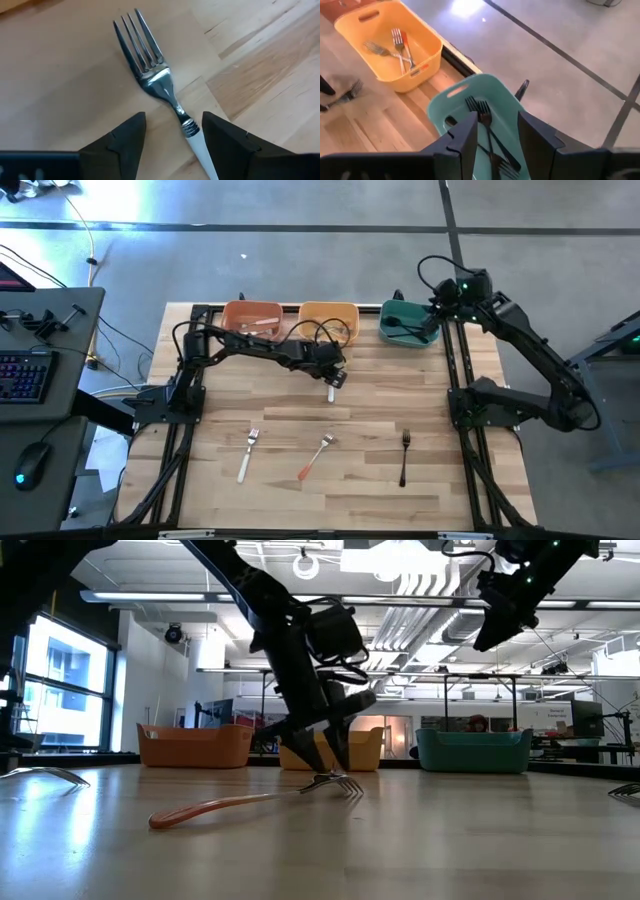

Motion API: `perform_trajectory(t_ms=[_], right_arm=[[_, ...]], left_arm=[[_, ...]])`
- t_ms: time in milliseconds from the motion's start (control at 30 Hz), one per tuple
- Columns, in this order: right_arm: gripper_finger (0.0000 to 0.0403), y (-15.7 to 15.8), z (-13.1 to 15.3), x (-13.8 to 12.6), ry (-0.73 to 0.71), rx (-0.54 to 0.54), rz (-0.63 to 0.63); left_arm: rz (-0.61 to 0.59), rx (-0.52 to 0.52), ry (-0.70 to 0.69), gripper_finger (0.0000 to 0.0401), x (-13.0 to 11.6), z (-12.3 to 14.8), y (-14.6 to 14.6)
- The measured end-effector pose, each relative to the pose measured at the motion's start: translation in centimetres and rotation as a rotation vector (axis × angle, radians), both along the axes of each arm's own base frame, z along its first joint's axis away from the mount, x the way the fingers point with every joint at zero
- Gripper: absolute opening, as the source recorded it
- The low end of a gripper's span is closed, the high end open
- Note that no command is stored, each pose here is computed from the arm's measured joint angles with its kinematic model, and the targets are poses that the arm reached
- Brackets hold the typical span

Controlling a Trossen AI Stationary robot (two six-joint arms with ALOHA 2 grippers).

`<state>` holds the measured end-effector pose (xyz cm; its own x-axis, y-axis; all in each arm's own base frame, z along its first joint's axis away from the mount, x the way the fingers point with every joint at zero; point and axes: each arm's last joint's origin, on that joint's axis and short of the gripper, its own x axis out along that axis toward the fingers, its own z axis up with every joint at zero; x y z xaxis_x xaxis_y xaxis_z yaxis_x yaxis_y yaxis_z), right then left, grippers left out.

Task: Sort silverware by color (type)
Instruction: Put the white fork into the orange bin

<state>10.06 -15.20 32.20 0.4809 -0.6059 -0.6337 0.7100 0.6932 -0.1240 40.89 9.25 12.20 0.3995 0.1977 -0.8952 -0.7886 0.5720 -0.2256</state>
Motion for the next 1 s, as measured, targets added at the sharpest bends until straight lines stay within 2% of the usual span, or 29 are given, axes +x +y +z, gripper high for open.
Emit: perform_trajectory(t_ms=[133, 233, 367, 500, 733, 800, 1000], right_arm=[[0.0122, 0.0, -0.1, 0.0, 0.017, -0.004, 0.012], [0.0121, 0.0, -0.1, 0.0, 0.021, -0.008, 0.016], [0.0121, 0.0, -0.1, 0.0, 0.023, -0.01, 0.019], [0.0121, 0.1, -0.1, 0.0, 0.023, -0.011, 0.037], [0.0121, 0.1, 0.0, 0.1, -0.037, 0.031, 0.047], [0.0121, 0.1, 0.0, 0.2, -0.05, 0.033, 0.048], [0.0121, 0.0, 0.3, 0.3, -0.071, 0.003, 0.075]], left_arm=[[-0.033, 0.003, 0.058, 0.0174, -0.3, -0.5, -0.3], [-0.103, 0.006, 0.095, 0.0154, -0.5, -0.6, -0.5], [-0.181, -0.045, 0.146, 0.0121, -1.0, -0.7, -0.6], [-0.26, -0.052, 0.179, 0.0088, -1.3, -0.7, -1.0], [-0.376, -0.15, 0.181, 0.0016, -1.6, -0.7, -1.3], [-0.412, -0.218, 0.19, 0.0008, -1.9, -0.8, -1.5], [-0.423, -0.203, 0.181, 0.0002, -2.5, 0.6, -1.2]])
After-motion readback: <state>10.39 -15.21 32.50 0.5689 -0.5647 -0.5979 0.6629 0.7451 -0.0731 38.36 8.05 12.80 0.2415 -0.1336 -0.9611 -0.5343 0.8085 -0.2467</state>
